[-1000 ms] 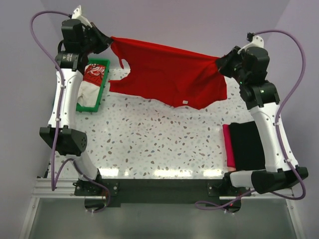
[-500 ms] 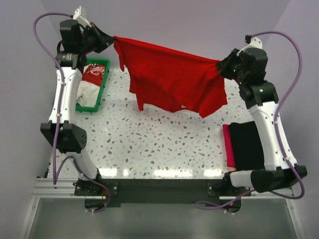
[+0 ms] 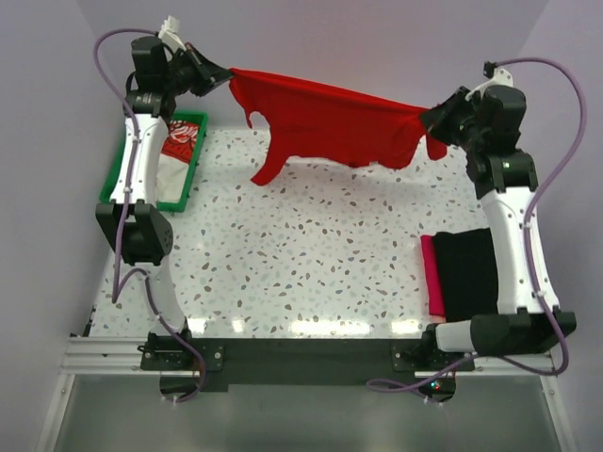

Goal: Fold and stack the t-shirts
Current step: Flatten the tshirt out

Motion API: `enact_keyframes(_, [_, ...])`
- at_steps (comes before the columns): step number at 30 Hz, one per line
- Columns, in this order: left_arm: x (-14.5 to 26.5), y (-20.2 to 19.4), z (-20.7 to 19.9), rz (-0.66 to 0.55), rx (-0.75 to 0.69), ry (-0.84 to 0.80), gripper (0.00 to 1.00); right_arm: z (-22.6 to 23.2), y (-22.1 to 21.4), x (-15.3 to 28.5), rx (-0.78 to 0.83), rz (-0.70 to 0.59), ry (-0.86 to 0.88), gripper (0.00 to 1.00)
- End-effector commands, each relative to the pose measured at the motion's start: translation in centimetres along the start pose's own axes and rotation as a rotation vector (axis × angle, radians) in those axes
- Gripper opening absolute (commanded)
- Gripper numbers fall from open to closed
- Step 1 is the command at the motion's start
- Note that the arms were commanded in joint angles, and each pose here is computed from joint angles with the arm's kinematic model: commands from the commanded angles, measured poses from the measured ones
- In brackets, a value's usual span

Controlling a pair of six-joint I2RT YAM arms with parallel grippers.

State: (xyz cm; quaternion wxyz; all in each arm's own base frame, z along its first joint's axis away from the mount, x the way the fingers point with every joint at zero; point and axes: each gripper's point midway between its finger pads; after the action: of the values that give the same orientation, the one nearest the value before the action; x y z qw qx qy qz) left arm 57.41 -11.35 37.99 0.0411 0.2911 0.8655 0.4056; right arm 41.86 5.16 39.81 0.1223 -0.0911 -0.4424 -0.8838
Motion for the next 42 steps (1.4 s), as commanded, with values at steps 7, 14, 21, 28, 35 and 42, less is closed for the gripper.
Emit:
enact_keyframes(7, [8.9,5.4,5.0,-0.157,-0.014,0.145,0.00,2.9,-8.8,5.9,-0.035,0.114,0.159,0.00])
enact_keyframes(14, [6.1,1.9,12.7,-0.012,0.021,0.328,0.44,0.4,-19.6,-1.2,-0.048,0.365,0.101,0.22])
enact_keyframes(21, [9.2,-8.2,13.1,0.028,-0.035,0.543,0.64,-0.3,-27.8,-1.6,-0.023,0.494,0.101,0.58])
enact_keyframes(28, [16.9,-22.4,10.2,0.074,-0.037,0.702,0.50,-2.0,-31.5,0.2,-0.017,0.537,0.070,0.58])
enact_keyframes(35, [22.4,-36.7,9.5,0.271,0.032,0.783,0.42,-5.0,-32.9,1.2,0.006,0.528,-0.008,0.58])
enact_keyframes(42, [25.7,-42.6,8.8,0.395,0.014,0.863,0.46,-6.7,-34.4,1.5,0.022,0.558,-0.038,0.57])
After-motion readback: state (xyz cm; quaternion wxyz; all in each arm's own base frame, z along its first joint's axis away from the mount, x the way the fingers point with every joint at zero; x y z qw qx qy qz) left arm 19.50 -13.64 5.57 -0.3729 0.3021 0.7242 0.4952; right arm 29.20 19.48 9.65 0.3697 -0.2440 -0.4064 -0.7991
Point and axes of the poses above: each gripper's point midway between its finger pads, its own x axis back along the fingers, its own z axis along the line the jaws close on, y = z × x, and after that the axes turned 6 degrees about -x, right-handed
